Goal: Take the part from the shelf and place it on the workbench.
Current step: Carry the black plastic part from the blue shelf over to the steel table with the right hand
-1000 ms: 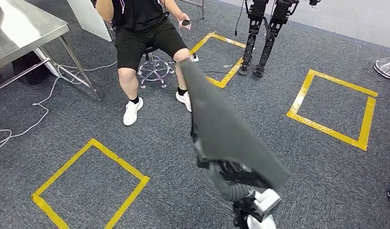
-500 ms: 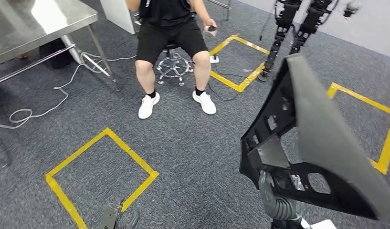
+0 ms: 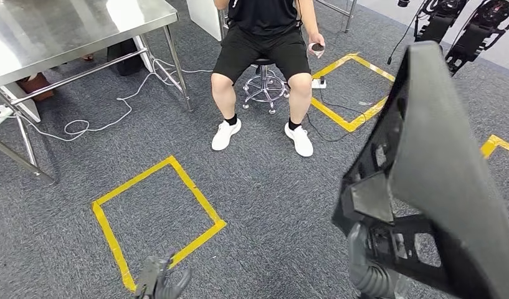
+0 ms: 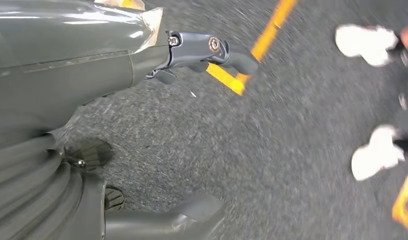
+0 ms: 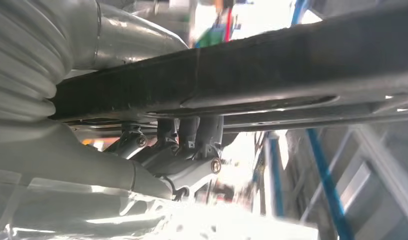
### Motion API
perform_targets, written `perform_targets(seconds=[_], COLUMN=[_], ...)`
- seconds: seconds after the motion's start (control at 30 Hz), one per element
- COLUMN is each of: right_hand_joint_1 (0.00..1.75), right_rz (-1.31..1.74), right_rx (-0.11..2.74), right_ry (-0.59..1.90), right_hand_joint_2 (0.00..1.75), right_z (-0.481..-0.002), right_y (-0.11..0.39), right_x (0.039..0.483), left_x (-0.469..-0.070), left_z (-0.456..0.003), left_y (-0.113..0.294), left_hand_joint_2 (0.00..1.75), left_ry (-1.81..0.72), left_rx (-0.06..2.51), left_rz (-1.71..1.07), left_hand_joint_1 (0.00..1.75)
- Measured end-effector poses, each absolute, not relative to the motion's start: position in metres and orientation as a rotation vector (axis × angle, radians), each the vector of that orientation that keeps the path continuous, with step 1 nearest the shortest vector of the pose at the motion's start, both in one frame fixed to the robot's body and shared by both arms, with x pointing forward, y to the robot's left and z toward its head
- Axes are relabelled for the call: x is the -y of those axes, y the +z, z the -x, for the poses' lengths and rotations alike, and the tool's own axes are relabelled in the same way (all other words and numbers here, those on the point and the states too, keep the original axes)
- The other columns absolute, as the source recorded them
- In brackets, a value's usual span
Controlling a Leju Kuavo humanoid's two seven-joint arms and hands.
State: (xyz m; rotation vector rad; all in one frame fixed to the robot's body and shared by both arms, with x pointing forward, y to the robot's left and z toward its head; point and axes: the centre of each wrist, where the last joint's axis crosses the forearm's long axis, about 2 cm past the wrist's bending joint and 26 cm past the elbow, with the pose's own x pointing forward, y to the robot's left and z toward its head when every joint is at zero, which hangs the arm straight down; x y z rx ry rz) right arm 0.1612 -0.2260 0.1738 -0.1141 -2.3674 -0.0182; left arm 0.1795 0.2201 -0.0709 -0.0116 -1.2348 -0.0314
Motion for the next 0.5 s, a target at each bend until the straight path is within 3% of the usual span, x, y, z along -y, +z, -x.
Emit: perform_targets(seconds=[0.23, 0.5], right_hand_joint_1=[1.75, 1.75], right_rz=[-0.226, -0.325], right_rx=[2.314, 2.29], right_ry=[0.12, 0.176], right_hand_joint_2=[1.75, 1.75], right_z=[-0.185, -0.204], right_y=[0.155, 0.149], right_x=[0.186, 0.168], left_x=[-0.263, -0.288], left_z=[-0.141, -0.115], left_y=[-0.085, -0.09], left_hand_joint_2=[1.75, 1.75], left_ry=[0.223, 0.356], left_rx=[1.192, 1.19], left_rz=[-0.144, -0.197], left_hand_joint_1=[0.0, 0.0])
